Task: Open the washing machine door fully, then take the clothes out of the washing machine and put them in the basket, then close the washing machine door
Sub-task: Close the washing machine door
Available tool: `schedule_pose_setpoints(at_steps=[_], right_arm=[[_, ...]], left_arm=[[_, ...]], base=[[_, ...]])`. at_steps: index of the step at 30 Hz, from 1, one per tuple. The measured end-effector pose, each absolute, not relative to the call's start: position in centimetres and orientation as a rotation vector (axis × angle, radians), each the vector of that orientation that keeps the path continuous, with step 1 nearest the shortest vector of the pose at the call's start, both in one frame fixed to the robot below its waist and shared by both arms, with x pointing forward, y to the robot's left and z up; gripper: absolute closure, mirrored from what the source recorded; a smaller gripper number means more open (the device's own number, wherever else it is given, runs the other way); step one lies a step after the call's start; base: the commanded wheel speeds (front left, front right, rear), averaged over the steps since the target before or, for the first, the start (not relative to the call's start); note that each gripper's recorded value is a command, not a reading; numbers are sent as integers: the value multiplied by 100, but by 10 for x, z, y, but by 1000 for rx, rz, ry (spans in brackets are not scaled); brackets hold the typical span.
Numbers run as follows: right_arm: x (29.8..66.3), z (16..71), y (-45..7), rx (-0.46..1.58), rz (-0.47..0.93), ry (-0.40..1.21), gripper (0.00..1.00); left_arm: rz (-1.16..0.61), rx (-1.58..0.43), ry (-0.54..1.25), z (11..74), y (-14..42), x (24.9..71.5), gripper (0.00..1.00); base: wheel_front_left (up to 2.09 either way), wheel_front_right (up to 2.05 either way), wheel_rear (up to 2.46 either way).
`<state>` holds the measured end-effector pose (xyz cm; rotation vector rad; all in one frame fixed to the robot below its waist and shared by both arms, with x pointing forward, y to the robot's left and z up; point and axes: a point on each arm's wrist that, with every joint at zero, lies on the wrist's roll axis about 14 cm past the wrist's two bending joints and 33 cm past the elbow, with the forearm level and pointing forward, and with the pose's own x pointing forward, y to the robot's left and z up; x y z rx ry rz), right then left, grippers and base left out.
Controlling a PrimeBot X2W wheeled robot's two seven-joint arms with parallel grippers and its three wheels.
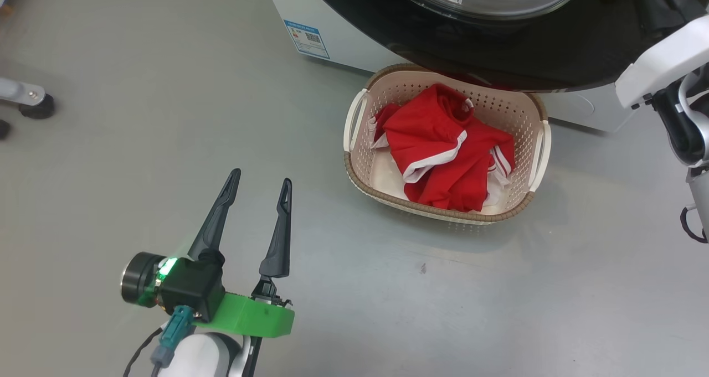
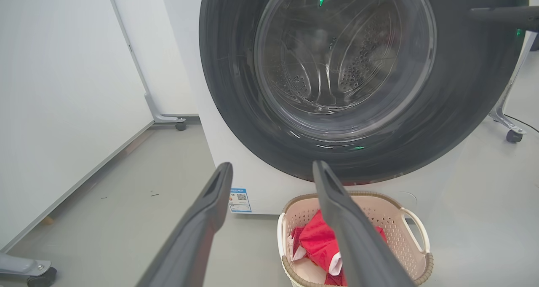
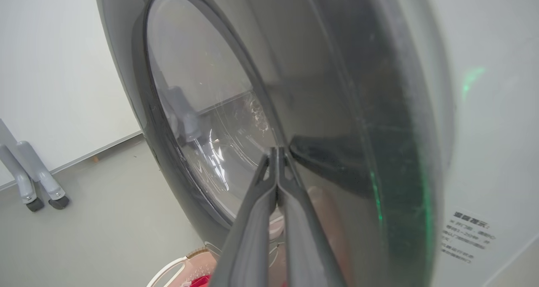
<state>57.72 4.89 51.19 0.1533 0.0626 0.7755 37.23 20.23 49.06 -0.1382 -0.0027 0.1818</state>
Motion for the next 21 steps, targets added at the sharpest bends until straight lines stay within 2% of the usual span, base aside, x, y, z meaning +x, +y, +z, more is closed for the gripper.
schedule_pose_setpoints(at_steps=[13, 21], right_arm=[[603, 517, 38, 169, 756, 63, 100], [632, 528, 19, 140, 698, 25, 100]], left_arm=[[179, -132, 9, 486, 202, 378, 0], [169, -136, 7, 486, 199, 383, 0]], base=[[0, 0, 0], [0, 0, 0]])
